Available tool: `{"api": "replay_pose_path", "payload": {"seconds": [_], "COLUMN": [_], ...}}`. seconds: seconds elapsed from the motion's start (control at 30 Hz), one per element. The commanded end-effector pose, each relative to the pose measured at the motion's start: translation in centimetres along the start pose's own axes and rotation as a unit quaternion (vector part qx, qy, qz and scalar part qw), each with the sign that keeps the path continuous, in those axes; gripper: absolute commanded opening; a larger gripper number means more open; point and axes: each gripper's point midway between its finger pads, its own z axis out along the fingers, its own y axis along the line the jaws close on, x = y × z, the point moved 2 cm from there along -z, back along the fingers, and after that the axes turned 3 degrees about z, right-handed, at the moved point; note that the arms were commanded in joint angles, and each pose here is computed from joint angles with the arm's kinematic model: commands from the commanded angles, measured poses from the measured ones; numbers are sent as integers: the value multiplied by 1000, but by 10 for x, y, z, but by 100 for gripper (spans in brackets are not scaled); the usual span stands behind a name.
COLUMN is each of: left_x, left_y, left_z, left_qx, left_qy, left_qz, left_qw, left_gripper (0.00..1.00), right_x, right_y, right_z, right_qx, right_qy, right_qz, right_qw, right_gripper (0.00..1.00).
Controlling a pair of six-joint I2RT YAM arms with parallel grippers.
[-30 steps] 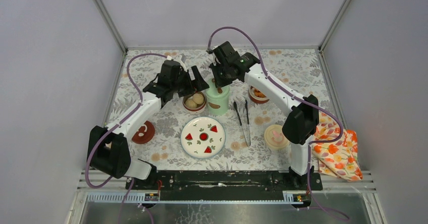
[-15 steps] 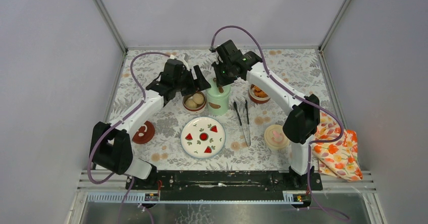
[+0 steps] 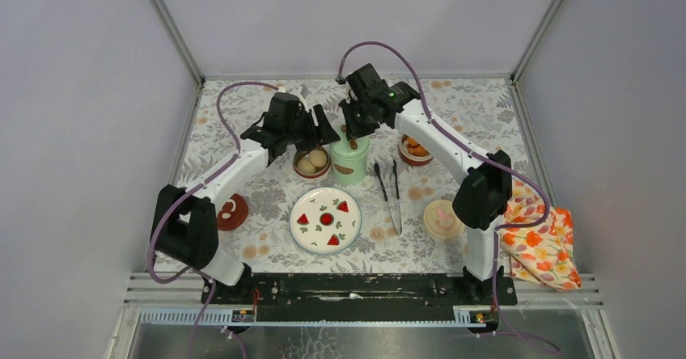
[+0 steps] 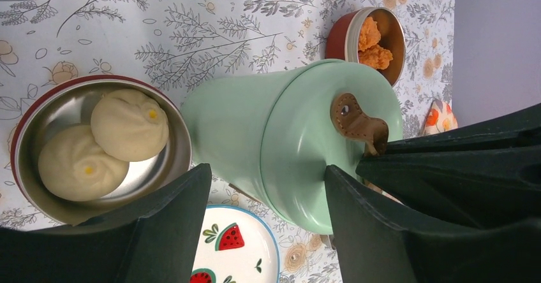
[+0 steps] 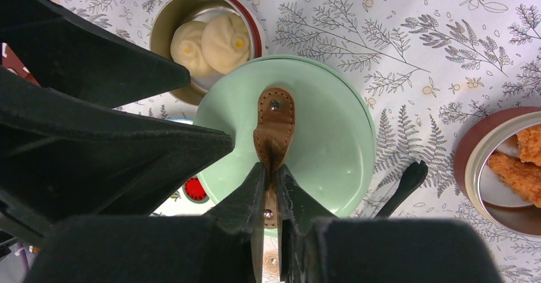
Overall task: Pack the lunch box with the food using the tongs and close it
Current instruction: Close the box lid on the packing box.
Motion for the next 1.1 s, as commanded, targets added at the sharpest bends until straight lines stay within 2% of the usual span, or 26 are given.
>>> {"api": "replay_pose_path", "payload": {"seconds": [0.0,0.17,0.3,0.57,0.8,1.07], "left_x": [-16,-11,-6,5,11,22], "left_y": [-15,-13,-11,-3,2,8], "left_z": [5,11,16,17,19,22], "left_qx": [28,27,26,17,10,1], "left_qy": [-20,-10,2,16,23,35], "left_qz": [10,10,9,10,9,10], "left_qw": [999,1000,1000,1000,1000,999], "left_gripper": [71,67,65,64,63,63], "right_x": [2,5,-6,-23,-2,33], "right_y": [-4,-7,-3,1,-3,-17], "right_z": [4,5,-10,-39,-18,3], "right_qx": [5,10,0,-6,1,59], "right_qy": [12,12,-22,-86,-46,-7], "right_qz": [5,7,3,-9,-14,-35], "right_qw": [1000,1000,1000,996,999,998], "right_gripper": [8,14,32,40,43,48]}}
